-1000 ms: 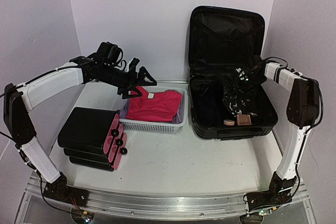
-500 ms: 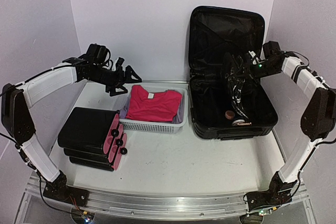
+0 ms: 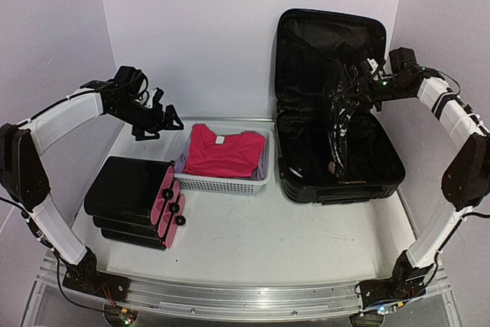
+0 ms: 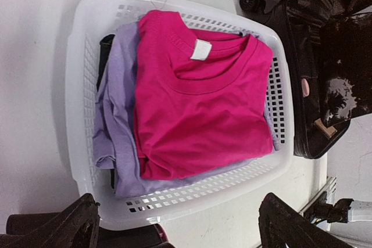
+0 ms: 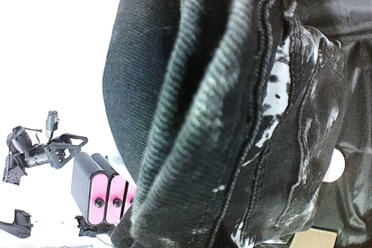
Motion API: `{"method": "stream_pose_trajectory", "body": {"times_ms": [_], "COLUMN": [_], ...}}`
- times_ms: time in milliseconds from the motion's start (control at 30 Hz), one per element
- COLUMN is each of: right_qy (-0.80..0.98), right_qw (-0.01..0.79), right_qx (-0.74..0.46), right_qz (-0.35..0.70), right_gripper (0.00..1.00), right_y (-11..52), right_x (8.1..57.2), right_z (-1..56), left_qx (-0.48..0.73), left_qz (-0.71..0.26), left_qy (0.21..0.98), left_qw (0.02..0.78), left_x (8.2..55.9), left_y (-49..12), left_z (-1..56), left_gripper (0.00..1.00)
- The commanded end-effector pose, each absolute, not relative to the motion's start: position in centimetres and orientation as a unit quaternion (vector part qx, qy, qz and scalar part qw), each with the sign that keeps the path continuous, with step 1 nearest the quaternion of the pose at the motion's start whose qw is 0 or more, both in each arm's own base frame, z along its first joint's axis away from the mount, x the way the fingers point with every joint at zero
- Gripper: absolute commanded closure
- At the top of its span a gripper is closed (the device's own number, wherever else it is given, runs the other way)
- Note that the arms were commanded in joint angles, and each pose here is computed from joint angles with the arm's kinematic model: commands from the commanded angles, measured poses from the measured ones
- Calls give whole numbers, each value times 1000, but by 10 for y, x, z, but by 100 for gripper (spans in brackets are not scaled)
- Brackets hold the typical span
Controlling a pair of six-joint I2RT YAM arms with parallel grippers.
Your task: Open, take out, and arrange the luggage
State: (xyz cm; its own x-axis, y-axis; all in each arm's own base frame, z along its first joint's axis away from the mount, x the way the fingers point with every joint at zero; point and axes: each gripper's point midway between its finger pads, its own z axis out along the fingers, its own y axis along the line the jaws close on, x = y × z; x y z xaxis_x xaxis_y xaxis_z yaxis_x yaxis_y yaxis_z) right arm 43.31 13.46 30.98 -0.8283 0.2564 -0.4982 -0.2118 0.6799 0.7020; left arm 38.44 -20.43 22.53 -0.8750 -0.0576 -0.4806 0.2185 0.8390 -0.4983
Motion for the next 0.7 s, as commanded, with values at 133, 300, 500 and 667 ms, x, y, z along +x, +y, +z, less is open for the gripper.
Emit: {"method": "stream_pose_trajectory", "body": {"times_ms": [133, 300, 500, 667], "right_qy": [786, 788, 802, 828], "right_qw": [421, 409, 392, 371], "right_qx": [-98, -126, -136, -154], "right_qz": [442, 443, 429, 392], "right_gripper": [100, 100, 100, 100], "right_y": [179, 221, 267, 307], "right_x": [429, 422, 417, 407], "right_z": [426, 424, 410, 384], "left_qx": [43, 36, 41, 42], "left_qz": [-263, -278, -281, -280], "left_qy": [924, 927, 932, 936], "left_qw": [275, 247, 226, 209], "left_x": [409, 423, 432, 430], "left_y": [-182, -182, -186, -187], "left_z": [236, 216, 197, 181], "left_gripper": [4, 5, 10, 13]}}
